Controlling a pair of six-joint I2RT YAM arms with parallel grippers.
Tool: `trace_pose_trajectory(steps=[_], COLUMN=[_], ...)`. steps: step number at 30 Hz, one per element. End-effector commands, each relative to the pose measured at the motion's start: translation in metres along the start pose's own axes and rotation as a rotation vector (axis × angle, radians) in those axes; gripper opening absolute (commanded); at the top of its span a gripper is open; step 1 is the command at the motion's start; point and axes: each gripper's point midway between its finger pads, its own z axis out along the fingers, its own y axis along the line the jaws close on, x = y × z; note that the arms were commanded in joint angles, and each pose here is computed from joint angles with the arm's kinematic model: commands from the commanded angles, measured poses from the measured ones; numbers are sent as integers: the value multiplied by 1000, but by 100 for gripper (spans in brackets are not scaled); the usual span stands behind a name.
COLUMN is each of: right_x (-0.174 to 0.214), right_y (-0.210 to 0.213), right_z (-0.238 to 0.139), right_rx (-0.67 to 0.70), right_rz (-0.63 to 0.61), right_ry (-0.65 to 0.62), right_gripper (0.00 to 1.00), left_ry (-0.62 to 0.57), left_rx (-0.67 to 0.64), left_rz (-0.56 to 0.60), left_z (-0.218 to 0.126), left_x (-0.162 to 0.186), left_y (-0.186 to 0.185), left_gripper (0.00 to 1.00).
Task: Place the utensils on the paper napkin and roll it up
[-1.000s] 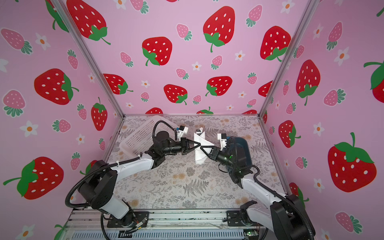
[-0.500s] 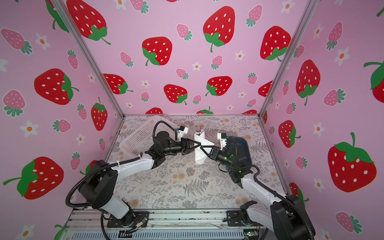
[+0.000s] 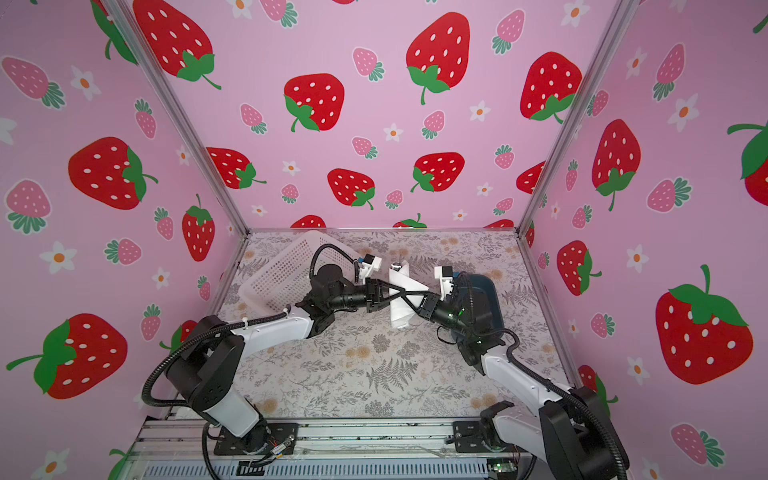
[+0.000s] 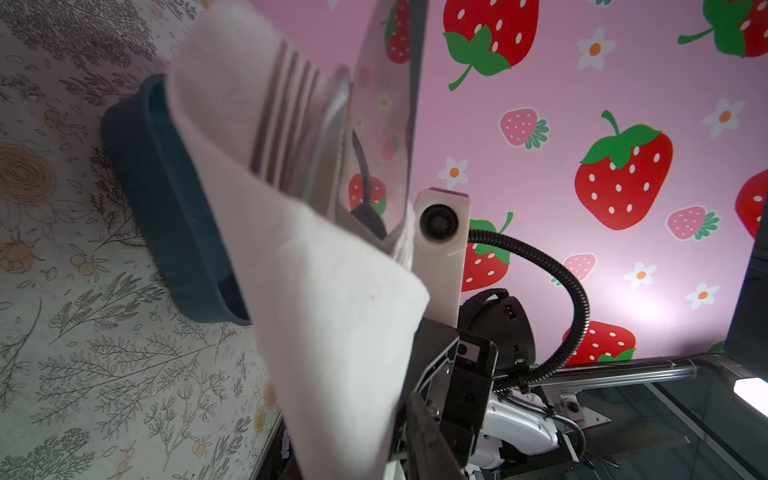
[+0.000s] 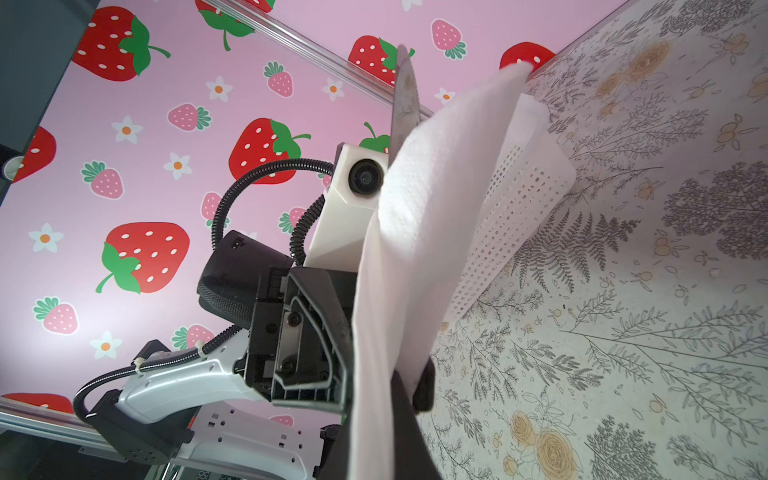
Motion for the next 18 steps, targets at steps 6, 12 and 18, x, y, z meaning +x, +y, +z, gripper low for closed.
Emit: trace_pose_trajectory(steps=[6,12,18], right_x=[-10,-11,-14], right_y=[32,38,50], right_z=[-1,-3,-4], right_rx=[-88,-100,-127], right_rz=[-65,-74,-92], right_ry=[-24,-26,-27], right_gripper=[11,12,17], left_ry=[-19,-31,-54], left_rx=[71,85,104], left_rz=[55,76,115], left_z=[-1,-3,-7], left_x=[-6,-7,-9], left_y=[-28,-36,-47], left_gripper=[20,16,13])
